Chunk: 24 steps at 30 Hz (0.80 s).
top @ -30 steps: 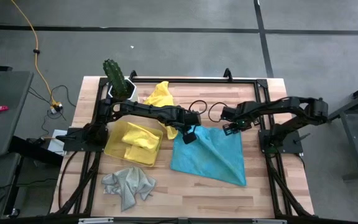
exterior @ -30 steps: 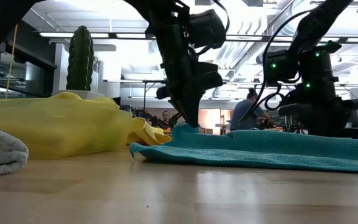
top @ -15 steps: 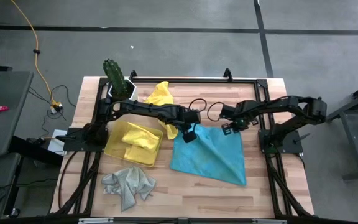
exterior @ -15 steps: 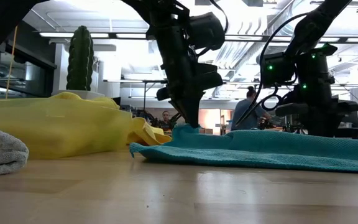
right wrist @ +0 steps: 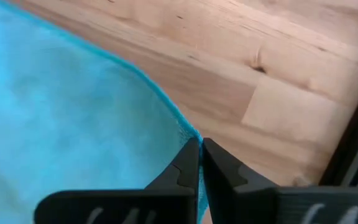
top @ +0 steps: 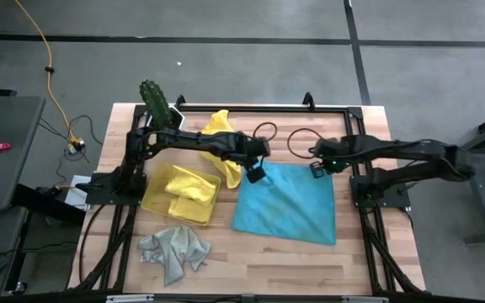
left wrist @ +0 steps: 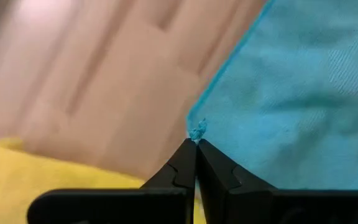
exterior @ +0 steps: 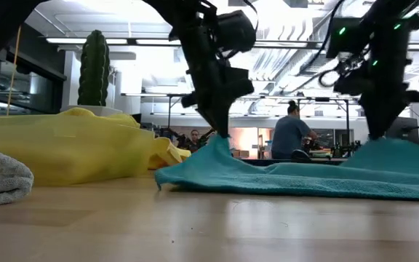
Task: Fold microfiber towels
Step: Fold the blue microfiber towel
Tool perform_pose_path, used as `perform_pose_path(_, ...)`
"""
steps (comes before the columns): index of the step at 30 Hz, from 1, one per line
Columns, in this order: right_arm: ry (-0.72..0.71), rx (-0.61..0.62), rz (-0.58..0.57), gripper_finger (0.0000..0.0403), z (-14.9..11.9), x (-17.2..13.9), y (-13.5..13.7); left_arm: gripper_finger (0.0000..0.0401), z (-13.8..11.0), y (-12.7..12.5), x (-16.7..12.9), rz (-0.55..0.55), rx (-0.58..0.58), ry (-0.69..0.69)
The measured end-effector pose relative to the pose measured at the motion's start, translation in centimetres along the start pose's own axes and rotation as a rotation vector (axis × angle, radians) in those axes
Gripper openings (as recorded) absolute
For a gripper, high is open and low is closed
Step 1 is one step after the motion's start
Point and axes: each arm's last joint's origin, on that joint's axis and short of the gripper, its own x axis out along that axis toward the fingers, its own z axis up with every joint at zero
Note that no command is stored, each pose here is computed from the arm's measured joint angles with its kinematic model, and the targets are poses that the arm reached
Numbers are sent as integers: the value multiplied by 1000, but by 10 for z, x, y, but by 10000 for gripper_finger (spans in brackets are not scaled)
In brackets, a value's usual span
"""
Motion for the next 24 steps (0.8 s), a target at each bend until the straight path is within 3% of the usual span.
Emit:
perform_pose_path(5,-77,16,119,1,-16,-26,-13,0,12,11,-21,10,14,-103)
perform_pose_path(13,-137,-77,329,0,-40,-52,-28,0,15,14,-56,15,169,-184)
perform_pose_path(19,-126,-257,426,0,-56,-61,-31,0,4,-6,-70,-42,278,-154)
perform_pose_path(24,-104,-412,546,0,-68,-67,-18,0,-7,-23,-71,-50,331,-133)
